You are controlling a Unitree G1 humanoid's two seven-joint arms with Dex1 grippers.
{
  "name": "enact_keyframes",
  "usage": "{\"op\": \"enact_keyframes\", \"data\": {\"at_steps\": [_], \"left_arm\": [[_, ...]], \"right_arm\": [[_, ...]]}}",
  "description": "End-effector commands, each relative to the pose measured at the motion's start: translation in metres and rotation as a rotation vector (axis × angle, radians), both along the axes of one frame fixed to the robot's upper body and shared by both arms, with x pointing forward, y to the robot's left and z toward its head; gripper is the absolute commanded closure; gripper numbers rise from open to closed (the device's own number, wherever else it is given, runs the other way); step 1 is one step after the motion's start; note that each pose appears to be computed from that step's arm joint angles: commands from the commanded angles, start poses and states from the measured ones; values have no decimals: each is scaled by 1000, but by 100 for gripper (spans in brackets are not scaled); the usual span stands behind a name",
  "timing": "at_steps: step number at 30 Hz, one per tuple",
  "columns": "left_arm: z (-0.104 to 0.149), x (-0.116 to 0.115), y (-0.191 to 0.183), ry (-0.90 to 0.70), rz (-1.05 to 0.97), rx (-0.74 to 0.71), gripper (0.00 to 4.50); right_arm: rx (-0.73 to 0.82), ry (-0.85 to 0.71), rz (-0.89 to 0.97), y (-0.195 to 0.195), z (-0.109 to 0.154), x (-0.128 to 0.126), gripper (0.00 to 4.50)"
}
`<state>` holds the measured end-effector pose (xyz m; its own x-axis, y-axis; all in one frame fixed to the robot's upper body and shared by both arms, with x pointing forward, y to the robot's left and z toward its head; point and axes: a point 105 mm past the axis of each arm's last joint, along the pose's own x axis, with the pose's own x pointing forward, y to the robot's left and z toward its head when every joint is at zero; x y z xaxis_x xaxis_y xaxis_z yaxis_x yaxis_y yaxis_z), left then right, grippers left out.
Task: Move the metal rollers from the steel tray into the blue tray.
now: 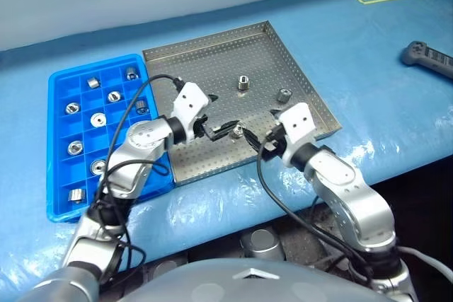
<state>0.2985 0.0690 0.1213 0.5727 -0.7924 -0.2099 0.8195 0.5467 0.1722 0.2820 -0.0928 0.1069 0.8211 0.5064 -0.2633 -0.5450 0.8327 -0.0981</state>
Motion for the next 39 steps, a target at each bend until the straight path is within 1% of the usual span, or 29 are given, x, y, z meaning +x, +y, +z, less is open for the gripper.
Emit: {"op": "enact_keyframes", "data": {"at_steps": [1,5,9,13,16,19,22,28,29,33,36,39], "left_arm": [[19,-17,7,-116,-52,2,3],[12,-17,24,-140,108,-63,3],[-7,-34,30,-95,200,-125,3],[-15,-47,25,-50,211,-214,3],[-18,-56,21,-41,189,-241,3],[-15,-61,17,-39,168,-261,3],[-11,-63,17,-51,162,-254,0],[-2,-62,22,-82,171,-249,0],[2,-63,24,-91,175,-253,0],[12,-61,32,-127,230,-275,0],[20,-59,48,-160,348,-304,0],[20,-60,64,-180,466,-302,0]], "right_arm": [[2,36,24,11,1,8,0],[0,101,4,13,-7,20,0],[-23,180,-32,10,-17,26,0],[-51,232,-58,6,-22,28,0],[-87,279,-81,-1,-26,28,0],[-96,335,-83,-6,-29,23,0],[-103,386,-75,-9,-31,14,63],[-129,407,-68,-13,-31,5,258],[-127,392,-56,-10,-28,5,279],[-110,293,-7,7,-8,14,278],[-65,129,56,36,22,32,278],[-18,23,118,64,41,46,278]]}}
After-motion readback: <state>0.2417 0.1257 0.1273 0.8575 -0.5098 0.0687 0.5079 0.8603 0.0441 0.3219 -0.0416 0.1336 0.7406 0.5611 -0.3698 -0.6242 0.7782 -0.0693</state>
